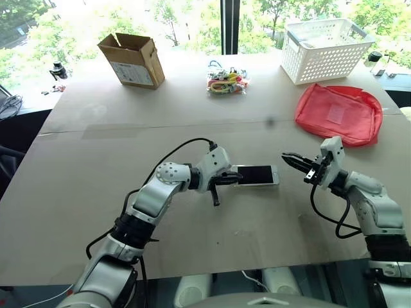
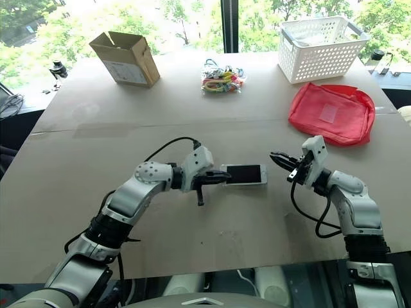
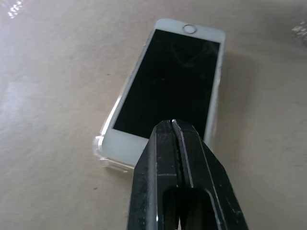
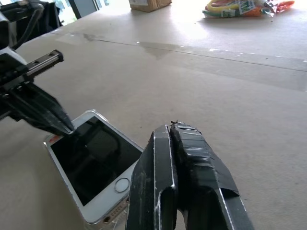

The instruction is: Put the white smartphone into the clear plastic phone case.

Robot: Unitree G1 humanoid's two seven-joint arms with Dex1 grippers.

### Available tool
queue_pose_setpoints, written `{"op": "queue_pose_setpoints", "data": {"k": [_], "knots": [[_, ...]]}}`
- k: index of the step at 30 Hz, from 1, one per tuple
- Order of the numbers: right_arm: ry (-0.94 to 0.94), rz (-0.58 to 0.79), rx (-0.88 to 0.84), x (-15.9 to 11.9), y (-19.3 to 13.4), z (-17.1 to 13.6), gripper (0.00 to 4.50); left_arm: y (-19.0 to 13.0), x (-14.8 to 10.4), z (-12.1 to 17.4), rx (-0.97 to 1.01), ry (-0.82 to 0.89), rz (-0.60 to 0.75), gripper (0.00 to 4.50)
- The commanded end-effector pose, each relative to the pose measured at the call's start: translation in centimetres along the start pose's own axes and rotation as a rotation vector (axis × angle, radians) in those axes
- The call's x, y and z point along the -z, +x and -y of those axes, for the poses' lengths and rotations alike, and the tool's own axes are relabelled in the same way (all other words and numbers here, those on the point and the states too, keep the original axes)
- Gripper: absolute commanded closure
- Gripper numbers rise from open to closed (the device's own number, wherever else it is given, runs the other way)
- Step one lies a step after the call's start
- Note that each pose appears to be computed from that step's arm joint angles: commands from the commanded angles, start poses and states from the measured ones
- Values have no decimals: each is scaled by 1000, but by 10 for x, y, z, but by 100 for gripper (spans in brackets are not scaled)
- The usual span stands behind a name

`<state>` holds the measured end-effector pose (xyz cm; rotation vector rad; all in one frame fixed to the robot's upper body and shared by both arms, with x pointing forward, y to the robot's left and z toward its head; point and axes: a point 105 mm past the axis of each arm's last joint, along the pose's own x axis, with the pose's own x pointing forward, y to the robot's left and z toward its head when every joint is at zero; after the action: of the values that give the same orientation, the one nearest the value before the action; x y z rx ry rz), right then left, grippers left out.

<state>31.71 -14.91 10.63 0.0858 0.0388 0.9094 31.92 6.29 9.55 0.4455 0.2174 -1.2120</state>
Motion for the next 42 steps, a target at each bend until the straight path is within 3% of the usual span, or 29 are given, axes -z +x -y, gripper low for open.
{"op": "queue_pose_setpoints", "data": {"k": [1, 3, 7, 11, 20, 23, 26, 30, 37, 42], "knots": [[-39, 12, -54, 7, 4, -8, 447, 4, 13, 1, 4, -5, -35, 450], [-36, -25, -62, 20, 2, -8, 447, 5, 14, 1, 2, -2, -34, 450], [-72, -289, -58, 76, -13, -3, 447, 4, 13, 2, -2, -8, -27, 450], [-116, -459, -117, 108, -26, -7, 447, 3, 14, 3, -6, -10, -28, 450], [-122, -645, -249, 138, -33, -28, 447, 0, 14, 5, -11, -17, -29, 450], [-158, -646, -258, 138, -29, -28, 447, 0, 15, 5, -11, -18, -31, 450], [-166, -536, -315, 122, -17, -39, 447, -1, 16, 5, -13, -18, -36, 450], [-145, -504, -416, 114, -21, -53, 447, -2, 17, 4, -16, -16, -44, 450], [-166, -450, -447, 101, -21, -55, 447, 0, 19, 6, -10, -21, -45, 450], [-204, -563, -364, 115, -18, -39, 447, 0, 18, 6, -10, -20, -44, 450]]}}
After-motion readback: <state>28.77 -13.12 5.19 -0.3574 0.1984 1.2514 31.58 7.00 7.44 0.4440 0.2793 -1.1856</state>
